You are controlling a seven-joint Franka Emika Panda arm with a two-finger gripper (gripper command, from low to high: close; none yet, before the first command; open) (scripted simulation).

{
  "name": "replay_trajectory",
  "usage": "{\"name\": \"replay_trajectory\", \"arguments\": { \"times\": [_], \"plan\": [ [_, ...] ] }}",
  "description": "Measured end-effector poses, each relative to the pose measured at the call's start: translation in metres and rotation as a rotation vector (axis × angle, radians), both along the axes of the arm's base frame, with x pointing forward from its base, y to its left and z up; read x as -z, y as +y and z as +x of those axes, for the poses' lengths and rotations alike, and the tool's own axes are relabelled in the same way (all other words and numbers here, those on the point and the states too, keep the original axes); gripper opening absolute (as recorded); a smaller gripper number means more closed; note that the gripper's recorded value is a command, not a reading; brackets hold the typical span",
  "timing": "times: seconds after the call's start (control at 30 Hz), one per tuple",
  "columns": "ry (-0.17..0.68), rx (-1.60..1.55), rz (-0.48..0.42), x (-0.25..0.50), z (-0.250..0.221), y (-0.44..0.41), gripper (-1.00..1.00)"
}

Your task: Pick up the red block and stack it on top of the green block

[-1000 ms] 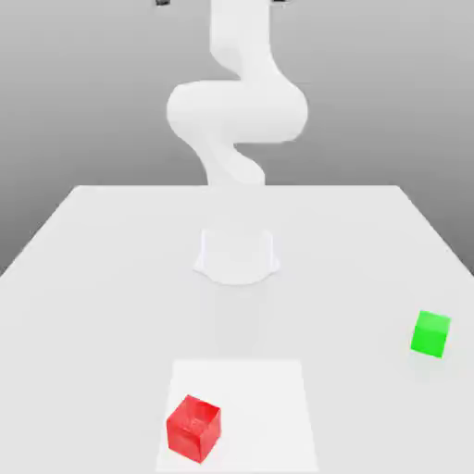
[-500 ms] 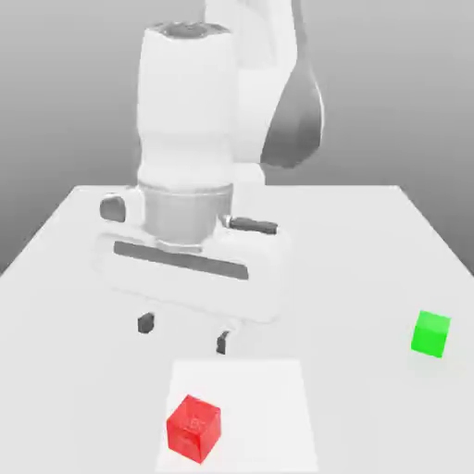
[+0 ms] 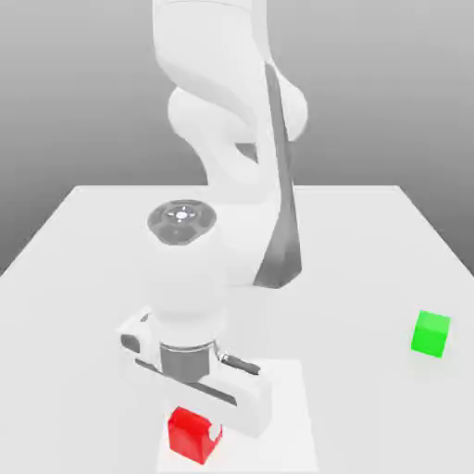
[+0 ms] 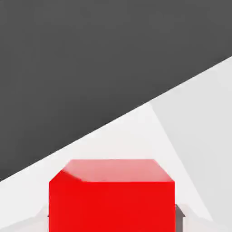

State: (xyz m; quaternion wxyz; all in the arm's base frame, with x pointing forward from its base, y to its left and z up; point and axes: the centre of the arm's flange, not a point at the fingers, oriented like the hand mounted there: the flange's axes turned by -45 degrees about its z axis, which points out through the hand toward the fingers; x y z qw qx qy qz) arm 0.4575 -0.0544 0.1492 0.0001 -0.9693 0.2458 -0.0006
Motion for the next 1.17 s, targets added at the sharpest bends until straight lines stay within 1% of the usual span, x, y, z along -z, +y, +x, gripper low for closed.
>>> {"name": "replay_trajectory", "arguments": {
  "times": [0.17,0.27,0.37,0.47,0.57,0.73,0.83,0.9,1.03,1.07,1.17],
  "plan": [
    [0.000,-0.005,0.000,-0.052,0.000,0.002,-1.00],
    [-0.002,-0.187,0.007,-0.066,-0.003,0.058,-1.00],
    [-0.003,-0.418,0.013,-0.073,-0.016,0.127,-1.00],
    [-0.004,-0.674,0.017,-0.080,-0.042,0.202,-1.00],
    [-0.003,-0.921,0.017,-0.086,-0.079,0.266,-1.00],
    [-0.001,-1.313,0.011,-0.093,-0.155,0.347,-1.00],
    [0.001,-1.530,0.002,-0.095,-0.204,0.380,-1.00],
    [0.000,-1.570,-0.002,-0.083,-0.211,0.386,-1.00],
    [0.000,-1.562,-0.003,-0.043,-0.207,0.382,-1.00],
    [0.000,-1.562,-0.002,-0.035,-0.208,0.381,1.00],
    [0.000,-1.562,-0.002,-0.035,-0.208,0.381,1.00]
  ]
}}
